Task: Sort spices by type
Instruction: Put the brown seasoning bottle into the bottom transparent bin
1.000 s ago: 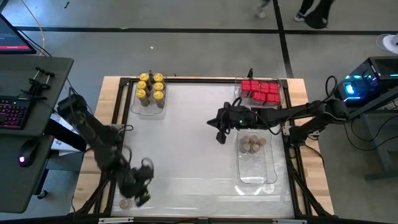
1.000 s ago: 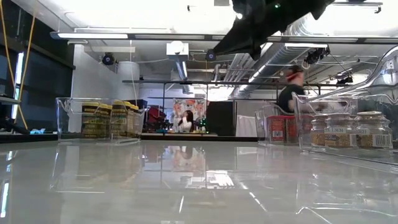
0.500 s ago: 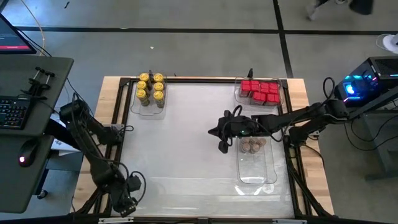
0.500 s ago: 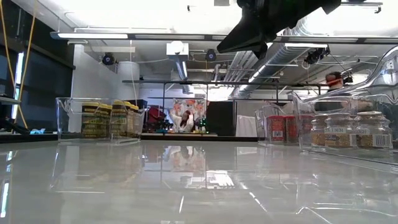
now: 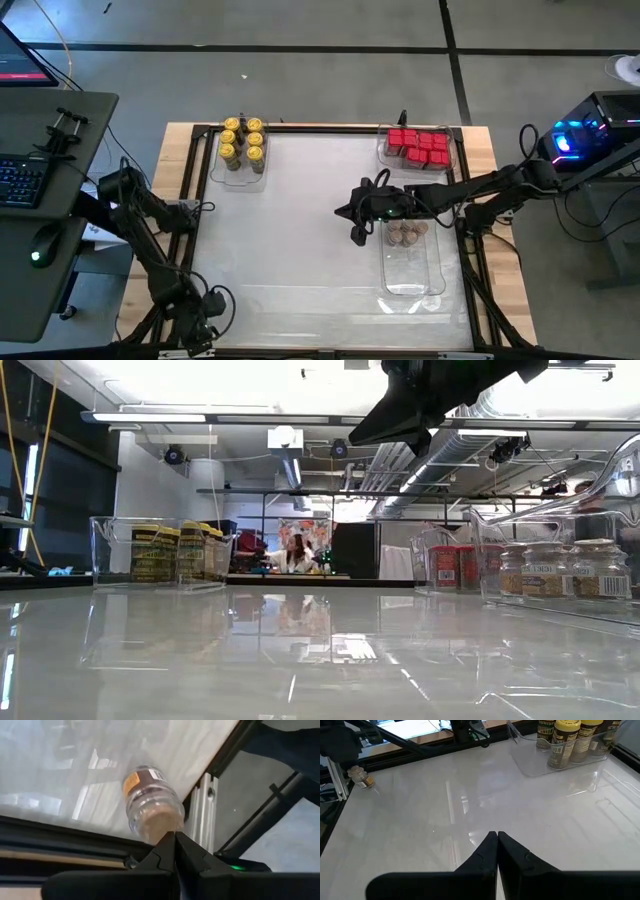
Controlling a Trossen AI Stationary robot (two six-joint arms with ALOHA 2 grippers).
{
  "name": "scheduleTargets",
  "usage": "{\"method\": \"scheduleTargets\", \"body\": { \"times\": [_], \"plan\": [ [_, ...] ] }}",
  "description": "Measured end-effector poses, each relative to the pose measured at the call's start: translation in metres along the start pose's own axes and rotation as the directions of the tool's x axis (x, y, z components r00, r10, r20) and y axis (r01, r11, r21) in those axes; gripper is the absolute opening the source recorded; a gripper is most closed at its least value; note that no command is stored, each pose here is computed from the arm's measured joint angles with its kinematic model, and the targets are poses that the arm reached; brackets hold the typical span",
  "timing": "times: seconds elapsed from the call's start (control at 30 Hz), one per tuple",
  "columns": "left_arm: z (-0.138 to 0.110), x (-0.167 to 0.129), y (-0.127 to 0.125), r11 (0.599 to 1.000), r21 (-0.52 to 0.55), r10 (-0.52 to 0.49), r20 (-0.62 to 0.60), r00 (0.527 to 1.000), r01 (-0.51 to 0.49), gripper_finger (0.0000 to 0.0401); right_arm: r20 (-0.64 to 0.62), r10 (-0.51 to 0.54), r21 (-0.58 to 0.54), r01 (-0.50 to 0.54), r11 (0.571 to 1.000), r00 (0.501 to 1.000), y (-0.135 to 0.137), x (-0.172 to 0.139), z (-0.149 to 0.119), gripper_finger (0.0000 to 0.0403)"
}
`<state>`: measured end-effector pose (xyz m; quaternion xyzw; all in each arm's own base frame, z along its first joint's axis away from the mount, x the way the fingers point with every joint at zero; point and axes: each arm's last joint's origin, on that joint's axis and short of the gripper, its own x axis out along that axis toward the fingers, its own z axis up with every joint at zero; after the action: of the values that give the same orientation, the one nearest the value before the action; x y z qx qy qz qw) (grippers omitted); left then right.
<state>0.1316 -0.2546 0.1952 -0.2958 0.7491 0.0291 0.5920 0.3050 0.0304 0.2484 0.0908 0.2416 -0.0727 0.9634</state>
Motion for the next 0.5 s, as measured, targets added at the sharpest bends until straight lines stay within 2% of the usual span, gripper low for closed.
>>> {"method": "scheduleTargets", "body": {
  "times": [0.3, 0.4, 0.5],
  "plan": [
    [0.004, 0.01, -0.002, 0.999, 0.019, 0.026, 0.007, 1.0, -0.027, 0.0, 0.003, 0.001, -0.008, -0.001, 1.0, 1.0, 0.0, 0.0, 0.0, 0.0],
    [0.014, 0.007, -0.002, 0.999, 0.032, 0.019, 0.091, 0.996, -0.022, 0.0, 0.015, 0.004, -0.006, -0.004, 1.0, 1.0, 0.0, 0.0, 0.001, 0.0],
    [0.035, 0.0, 0.0, 0.998, 0.05, 0.025, 0.207, 0.978, -0.036, 0.0, 0.029, 0.008, -0.003, -0.007, 1.0, 1.0, 0.001, 0.0, 0.003, 0.0]
  ]
}}
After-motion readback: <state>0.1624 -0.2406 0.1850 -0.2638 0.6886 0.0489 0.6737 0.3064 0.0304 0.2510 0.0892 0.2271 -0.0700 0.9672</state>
